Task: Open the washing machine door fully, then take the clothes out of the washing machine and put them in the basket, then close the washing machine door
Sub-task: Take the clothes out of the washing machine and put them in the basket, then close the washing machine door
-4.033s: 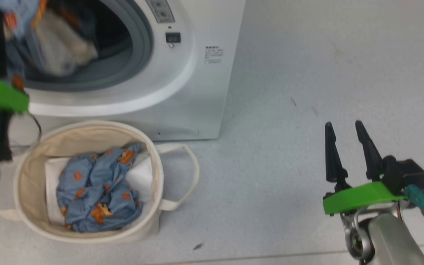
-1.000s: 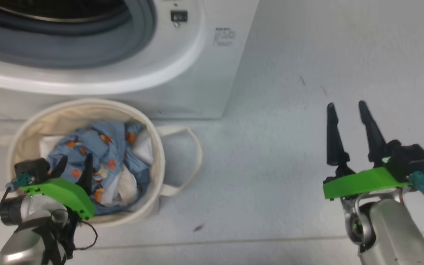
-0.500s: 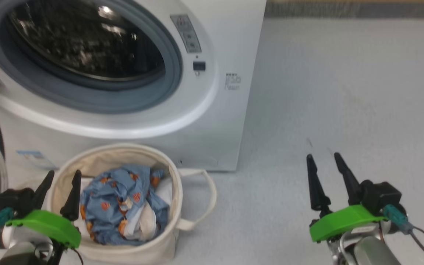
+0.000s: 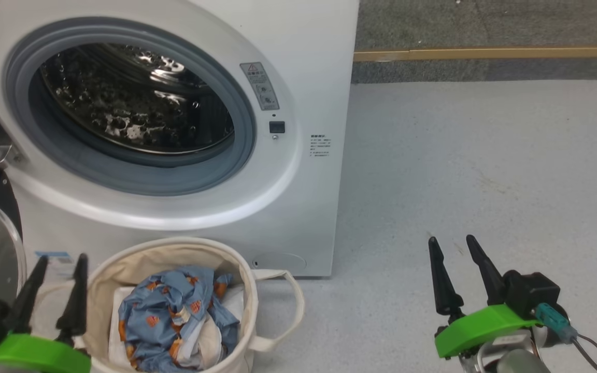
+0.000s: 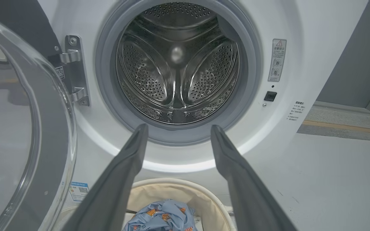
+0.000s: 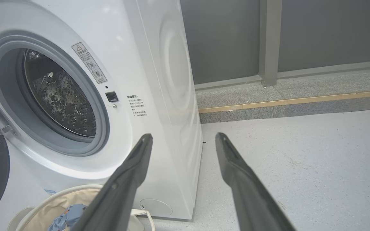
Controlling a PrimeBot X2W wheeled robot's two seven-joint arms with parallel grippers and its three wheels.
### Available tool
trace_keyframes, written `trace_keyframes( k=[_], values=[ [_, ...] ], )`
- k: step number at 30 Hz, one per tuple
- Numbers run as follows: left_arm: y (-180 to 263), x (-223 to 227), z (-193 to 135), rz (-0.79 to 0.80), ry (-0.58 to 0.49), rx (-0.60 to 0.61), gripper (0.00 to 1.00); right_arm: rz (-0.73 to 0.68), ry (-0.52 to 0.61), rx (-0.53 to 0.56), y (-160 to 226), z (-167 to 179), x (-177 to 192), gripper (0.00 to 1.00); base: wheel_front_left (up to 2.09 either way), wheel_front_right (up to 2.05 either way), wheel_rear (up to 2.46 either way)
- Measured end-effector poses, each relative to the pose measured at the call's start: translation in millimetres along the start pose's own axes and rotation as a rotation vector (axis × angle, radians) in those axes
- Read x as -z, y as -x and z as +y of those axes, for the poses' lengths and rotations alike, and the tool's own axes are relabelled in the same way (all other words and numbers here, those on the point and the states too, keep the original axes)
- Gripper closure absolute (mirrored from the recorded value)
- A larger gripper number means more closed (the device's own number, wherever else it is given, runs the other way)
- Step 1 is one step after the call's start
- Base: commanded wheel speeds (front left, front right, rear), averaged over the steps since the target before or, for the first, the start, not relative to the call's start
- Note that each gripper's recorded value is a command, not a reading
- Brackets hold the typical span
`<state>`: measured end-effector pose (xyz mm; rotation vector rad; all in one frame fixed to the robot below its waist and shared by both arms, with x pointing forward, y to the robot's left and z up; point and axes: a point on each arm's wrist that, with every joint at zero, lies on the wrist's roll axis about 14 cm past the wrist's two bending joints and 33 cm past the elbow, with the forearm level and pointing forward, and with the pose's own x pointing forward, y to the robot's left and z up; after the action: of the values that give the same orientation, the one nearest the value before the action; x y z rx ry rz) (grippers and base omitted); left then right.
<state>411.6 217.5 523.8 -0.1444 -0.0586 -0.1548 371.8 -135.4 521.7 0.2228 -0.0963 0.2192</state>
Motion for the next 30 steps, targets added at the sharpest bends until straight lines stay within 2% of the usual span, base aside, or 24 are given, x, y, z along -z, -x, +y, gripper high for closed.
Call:
trace_keyframes(
  k=[5, 11, 20, 30],
  values=[
    [11.8, 6.8, 8.5, 0.031, 0.001, -0.037, 0.0, -0.016, 0.008, 0.003, 2.6, -1.2, -5.8, 0.0, 0.0, 0.0, 0.0],
    [17.5, 3.7, 21.9, 0.043, -0.049, -0.074, 0.0, -0.022, 0.014, 0.014, 6.7, -4.3, -8.1, 0.0, 0.0, 0.0, 0.0],
    [11.2, -7.8, 4.8, -0.004, -0.033, -0.009, 0.0, -0.034, 0.02, 0.039, 12.1, -12.0, -12.4, 0.0, 0.0, 0.0, 0.0],
    [13.8, -4.3, 1.9, 0.006, -0.043, 0.011, 0.0, -0.04, 0.023, 0.047, 14.6, -14.2, -14.8, 0.0, 0.0, 0.0, 0.0]
  ],
)
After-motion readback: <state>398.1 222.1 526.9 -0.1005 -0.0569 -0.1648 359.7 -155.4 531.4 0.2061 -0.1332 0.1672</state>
